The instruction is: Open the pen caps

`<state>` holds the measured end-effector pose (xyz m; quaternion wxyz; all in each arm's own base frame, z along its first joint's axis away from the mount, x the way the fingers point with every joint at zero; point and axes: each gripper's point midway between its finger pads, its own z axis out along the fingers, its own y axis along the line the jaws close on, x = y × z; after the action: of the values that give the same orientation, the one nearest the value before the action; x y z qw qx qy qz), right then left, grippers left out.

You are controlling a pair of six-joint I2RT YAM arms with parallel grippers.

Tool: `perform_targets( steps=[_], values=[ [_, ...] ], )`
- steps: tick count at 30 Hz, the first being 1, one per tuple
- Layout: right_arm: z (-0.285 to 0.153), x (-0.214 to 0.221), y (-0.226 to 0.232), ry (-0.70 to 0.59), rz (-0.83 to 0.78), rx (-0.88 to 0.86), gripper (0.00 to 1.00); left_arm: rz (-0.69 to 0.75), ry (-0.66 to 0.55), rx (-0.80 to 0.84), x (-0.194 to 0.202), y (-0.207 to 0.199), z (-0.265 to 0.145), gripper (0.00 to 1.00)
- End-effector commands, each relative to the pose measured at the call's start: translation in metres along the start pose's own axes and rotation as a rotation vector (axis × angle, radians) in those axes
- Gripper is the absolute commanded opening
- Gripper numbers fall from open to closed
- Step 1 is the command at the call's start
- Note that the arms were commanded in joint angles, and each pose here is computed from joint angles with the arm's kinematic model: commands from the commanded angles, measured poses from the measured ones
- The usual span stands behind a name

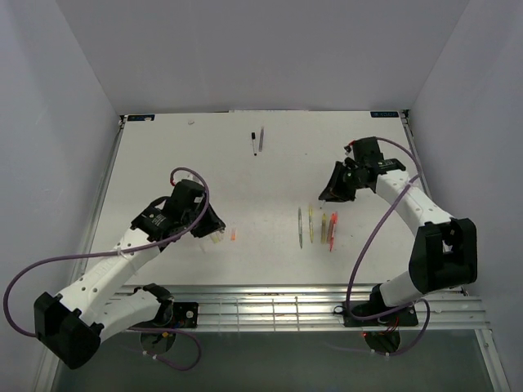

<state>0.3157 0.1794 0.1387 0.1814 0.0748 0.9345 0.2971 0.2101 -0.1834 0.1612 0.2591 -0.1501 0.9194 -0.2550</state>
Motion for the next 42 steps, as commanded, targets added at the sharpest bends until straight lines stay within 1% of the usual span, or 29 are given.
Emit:
perform_targets(
  steps=[1,2,3,6,10,13,16,17,21,24,32,40,41,42],
  values=[
    [-0.028,0.034,-0.07,0.058,-0.045,0.232,0.08,-0.002,-0.1,-0.303,-0.009,0.064,0.005,0.0],
    [-0.037,0.035,-0.081,0.043,-0.024,0.249,0.08,-0.023,-0.111,-0.348,-0.008,0.074,0.007,0.0],
    [-0.038,0.045,-0.091,0.06,-0.006,0.261,0.08,-0.031,-0.102,-0.386,-0.003,0.086,0.011,0.0],
    [-0.044,0.051,-0.107,0.061,0.02,0.277,0.08,-0.054,-0.081,-0.45,0.006,0.105,0.02,0.0],
    [-0.047,0.056,-0.121,0.088,0.037,0.301,0.08,-0.015,-0.08,-0.479,0.005,0.115,0.032,0.0],
    [-0.048,0.056,-0.129,0.094,0.045,0.313,0.08,0.014,-0.106,-0.521,-0.003,0.121,0.034,0.0],
    [-0.047,0.06,-0.133,0.109,0.041,0.315,0.08,0.02,-0.09,-0.581,-0.002,0.131,0.034,0.0],
    [-0.049,0.058,-0.141,0.102,0.068,0.323,0.08,0.021,-0.071,-0.606,0.002,0.136,0.035,0.0],
    [-0.049,0.058,-0.144,0.108,0.067,0.32,0.08,-0.006,-0.015,-0.662,0.017,0.151,0.037,0.0],
    [-0.049,0.056,-0.146,0.11,0.066,0.318,0.08,-0.021,0.005,-0.671,0.023,0.154,0.043,0.0],
    [-0.046,0.057,-0.143,0.12,0.078,0.29,0.08,0.007,0.008,-0.684,0.021,0.158,0.055,0.0],
    [-0.037,0.067,-0.143,0.154,0.1,0.254,0.08,0.009,0.045,-0.672,0.026,0.158,0.072,0.0],
    [-0.036,0.069,-0.143,0.159,0.103,0.25,0.08,0.012,0.049,-0.672,0.025,0.157,0.075,0.01],
    [-0.035,0.07,-0.143,0.161,0.106,0.245,0.08,0.014,0.051,-0.674,0.025,0.157,0.076,0.06]
  ],
)
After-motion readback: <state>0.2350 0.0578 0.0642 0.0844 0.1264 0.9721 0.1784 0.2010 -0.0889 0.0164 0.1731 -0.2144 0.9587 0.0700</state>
